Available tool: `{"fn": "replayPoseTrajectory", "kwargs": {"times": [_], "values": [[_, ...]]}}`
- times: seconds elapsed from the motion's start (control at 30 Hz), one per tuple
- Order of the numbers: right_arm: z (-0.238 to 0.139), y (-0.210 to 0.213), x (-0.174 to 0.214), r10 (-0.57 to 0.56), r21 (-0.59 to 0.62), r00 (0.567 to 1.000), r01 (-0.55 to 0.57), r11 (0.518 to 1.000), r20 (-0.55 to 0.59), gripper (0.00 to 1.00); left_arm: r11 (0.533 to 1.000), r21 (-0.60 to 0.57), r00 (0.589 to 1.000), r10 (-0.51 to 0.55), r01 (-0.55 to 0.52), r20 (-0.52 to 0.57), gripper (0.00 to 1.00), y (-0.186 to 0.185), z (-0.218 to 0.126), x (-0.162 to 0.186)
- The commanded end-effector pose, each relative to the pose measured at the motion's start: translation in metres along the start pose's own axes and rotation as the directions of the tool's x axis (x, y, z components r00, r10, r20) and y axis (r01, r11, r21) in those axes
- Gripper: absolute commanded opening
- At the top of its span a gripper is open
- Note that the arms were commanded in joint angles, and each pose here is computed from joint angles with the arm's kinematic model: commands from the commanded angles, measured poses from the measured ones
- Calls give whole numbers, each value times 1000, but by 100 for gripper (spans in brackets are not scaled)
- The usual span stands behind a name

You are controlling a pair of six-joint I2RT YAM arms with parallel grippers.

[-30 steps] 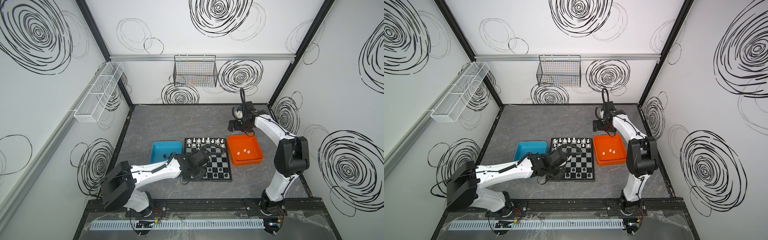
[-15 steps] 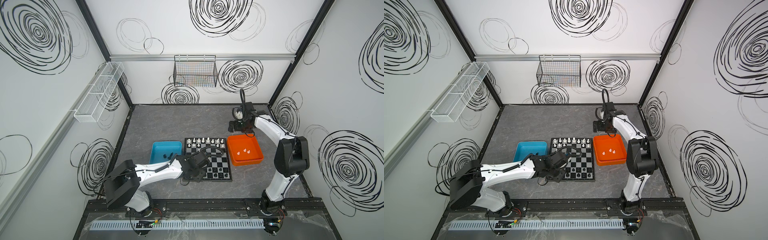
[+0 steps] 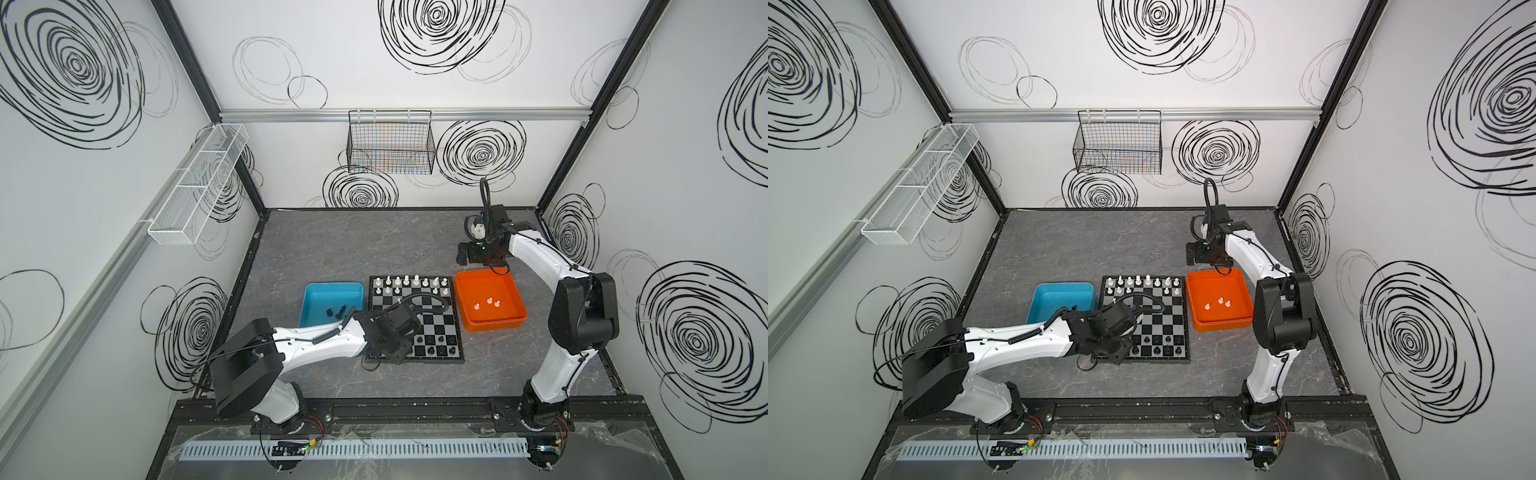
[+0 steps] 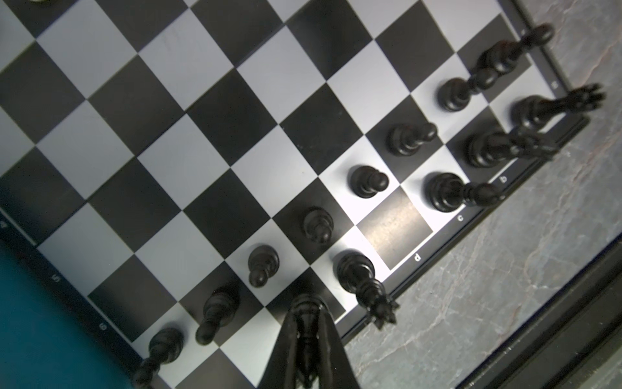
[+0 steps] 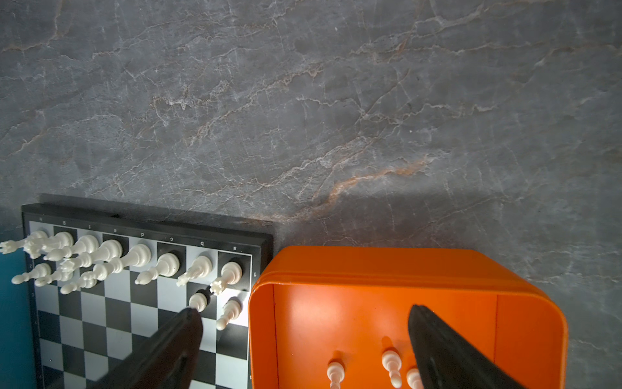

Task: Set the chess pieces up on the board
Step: 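Lower the black piece onto the near row and open the left gripper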

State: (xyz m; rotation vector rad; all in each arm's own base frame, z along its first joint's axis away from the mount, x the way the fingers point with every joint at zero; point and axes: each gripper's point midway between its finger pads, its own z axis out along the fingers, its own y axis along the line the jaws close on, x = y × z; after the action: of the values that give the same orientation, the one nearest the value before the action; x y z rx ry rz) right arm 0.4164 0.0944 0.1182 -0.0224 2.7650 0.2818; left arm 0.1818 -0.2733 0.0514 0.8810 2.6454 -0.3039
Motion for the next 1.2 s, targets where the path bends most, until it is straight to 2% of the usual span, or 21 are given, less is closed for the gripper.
{"fn": "replayPoseTrajectory", "kwargs": {"times": [0.0,0.77,1.17], "values": [[-1,-4,-1,-6,11,1000,6,1000,11,100,1000,-7,1000,-7,7,-5,13,0,5,3],[4,-8,3,-1,10,1000,1,1000,1,100,1000,-13,999,-10,10,-37,19,0,11,7],[3,-8,5,1,10,1000,-1,1000,-1,100,1000,-14,999,-12,12,-32,26,0,7,4]]}}
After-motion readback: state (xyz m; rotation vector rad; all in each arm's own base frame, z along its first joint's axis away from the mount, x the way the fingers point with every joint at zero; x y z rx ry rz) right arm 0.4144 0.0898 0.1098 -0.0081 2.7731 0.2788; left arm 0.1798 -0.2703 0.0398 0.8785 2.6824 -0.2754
